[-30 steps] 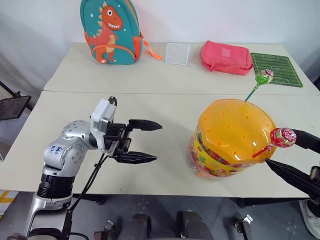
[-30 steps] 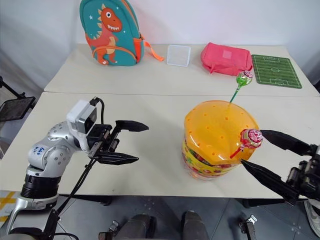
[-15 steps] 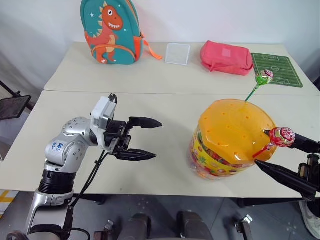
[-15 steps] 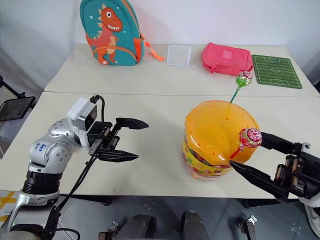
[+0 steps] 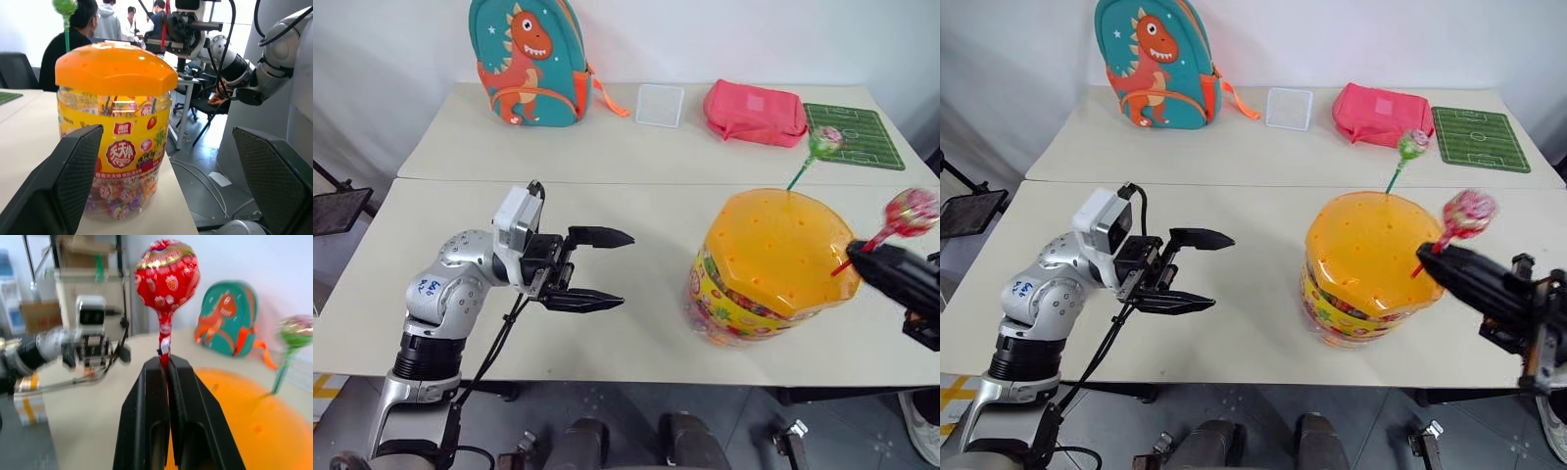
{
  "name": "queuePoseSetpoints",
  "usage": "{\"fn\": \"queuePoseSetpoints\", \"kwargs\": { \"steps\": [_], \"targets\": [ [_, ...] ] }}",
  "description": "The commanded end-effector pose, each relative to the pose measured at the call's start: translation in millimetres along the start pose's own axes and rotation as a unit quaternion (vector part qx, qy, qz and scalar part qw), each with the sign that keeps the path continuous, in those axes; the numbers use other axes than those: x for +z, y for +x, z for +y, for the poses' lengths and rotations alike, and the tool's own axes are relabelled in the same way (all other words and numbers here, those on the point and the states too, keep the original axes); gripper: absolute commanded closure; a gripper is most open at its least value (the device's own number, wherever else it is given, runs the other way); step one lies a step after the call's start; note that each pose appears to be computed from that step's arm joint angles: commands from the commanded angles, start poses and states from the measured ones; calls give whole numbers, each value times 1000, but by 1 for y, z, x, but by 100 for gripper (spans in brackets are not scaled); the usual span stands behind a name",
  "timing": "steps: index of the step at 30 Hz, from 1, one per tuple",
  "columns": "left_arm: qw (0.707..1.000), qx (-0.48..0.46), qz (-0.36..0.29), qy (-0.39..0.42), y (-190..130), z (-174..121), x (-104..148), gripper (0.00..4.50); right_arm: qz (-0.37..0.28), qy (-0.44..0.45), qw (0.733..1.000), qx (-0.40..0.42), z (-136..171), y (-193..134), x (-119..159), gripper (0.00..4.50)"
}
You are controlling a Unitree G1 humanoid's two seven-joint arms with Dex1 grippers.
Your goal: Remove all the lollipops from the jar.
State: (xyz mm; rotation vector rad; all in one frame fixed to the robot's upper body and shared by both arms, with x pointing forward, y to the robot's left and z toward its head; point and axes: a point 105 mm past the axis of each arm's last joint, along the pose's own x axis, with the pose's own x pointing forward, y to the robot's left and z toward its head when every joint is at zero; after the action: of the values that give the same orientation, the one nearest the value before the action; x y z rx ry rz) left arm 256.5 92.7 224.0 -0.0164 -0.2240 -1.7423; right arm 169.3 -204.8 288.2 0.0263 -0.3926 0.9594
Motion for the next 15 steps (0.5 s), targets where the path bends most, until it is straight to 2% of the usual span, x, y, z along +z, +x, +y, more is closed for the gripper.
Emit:
{"fn": "queuePoseSetpoints", "kwargs": {
  "steps": [1,3,4,6,7,9,12,15],
  "targets": [
    [999,-24,4,39,5,-7,11,0,-52,13,997,-49,-14,-8,27,446],
    [998,-25,13,55,8,-8,10,0,-70,7,993,-91,-27,-16,37,446],
    [997,-28,31,66,8,-9,8,0,-71,7,988,-138,-44,-28,41,446],
    [989,-47,103,91,5,-16,-6,0,9,-23,968,-251,-82,-64,33,446],
    [984,-52,138,96,2,-19,-14,0,78,-24,949,-303,-99,-82,18,446],
    [984,-43,151,82,0,-21,-20,0,195,-24,900,-390,-124,-115,-9,446],
    [986,-29,146,72,-1,-23,-22,0,308,-34,846,-434,-139,-141,-35,446],
    [988,-18,143,61,0,-29,-24,0,342,-19,836,-428,-143,-149,-53,446]
  ]
}}
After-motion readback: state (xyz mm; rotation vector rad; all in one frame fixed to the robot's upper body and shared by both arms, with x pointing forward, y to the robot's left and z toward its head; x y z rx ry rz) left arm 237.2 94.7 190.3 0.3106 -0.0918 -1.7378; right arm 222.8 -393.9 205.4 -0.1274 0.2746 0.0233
